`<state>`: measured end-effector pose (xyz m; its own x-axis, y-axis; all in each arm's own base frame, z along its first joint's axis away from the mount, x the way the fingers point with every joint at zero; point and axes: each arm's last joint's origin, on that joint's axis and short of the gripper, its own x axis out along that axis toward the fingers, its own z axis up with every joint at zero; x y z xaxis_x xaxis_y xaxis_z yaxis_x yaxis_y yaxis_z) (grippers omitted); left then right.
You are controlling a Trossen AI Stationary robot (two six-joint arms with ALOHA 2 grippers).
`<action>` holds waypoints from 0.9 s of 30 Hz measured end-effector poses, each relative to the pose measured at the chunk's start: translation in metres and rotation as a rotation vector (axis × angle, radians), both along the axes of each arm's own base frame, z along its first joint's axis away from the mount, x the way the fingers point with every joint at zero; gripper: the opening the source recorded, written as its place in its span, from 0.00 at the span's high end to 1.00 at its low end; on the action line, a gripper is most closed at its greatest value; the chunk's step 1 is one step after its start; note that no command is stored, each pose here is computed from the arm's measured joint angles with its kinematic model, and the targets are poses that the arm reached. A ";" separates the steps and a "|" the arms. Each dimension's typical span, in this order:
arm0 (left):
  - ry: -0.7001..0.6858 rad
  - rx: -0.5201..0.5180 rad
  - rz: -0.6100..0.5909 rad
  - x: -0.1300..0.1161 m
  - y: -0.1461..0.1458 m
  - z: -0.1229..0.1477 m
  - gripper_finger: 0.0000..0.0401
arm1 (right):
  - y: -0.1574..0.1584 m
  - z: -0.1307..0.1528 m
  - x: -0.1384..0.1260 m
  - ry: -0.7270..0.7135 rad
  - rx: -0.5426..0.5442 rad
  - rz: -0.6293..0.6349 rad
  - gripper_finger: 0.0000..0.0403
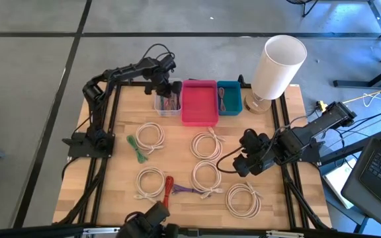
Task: Pick & Place USB Port
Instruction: Put the pink and black USB cable into the transparent bin
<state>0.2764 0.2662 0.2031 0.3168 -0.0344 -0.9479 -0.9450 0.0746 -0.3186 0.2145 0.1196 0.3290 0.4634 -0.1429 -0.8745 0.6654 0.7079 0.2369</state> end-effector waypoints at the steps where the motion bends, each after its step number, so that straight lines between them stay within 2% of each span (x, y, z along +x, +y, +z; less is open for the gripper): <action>1: -0.019 -0.006 0.014 0.001 0.000 -0.003 0.98 | 0.000 0.000 0.000 0.000 0.000 0.000 0.39; 5: -0.056 0.008 0.068 0.002 0.002 -0.012 0.98 | 0.000 0.000 0.000 -0.002 0.003 -0.002 0.39; 9: -0.021 0.009 0.118 -0.003 0.002 -0.020 0.98 | 0.001 0.000 0.000 -0.002 0.003 0.000 0.39; 15: 0.039 0.069 0.149 -0.005 0.004 -0.021 0.98 | 0.001 0.000 -0.001 0.001 0.002 0.000 0.39; 27: 0.064 0.064 0.183 -0.011 0.010 -0.026 0.98 | 0.001 0.000 -0.001 0.004 -0.001 0.001 0.39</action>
<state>0.2658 0.2764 0.1771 0.2517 0.0789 -0.9646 -0.9627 -0.0818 -0.2579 0.2136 0.1202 0.3289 0.4601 -0.1436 -0.8762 0.6658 0.7087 0.2335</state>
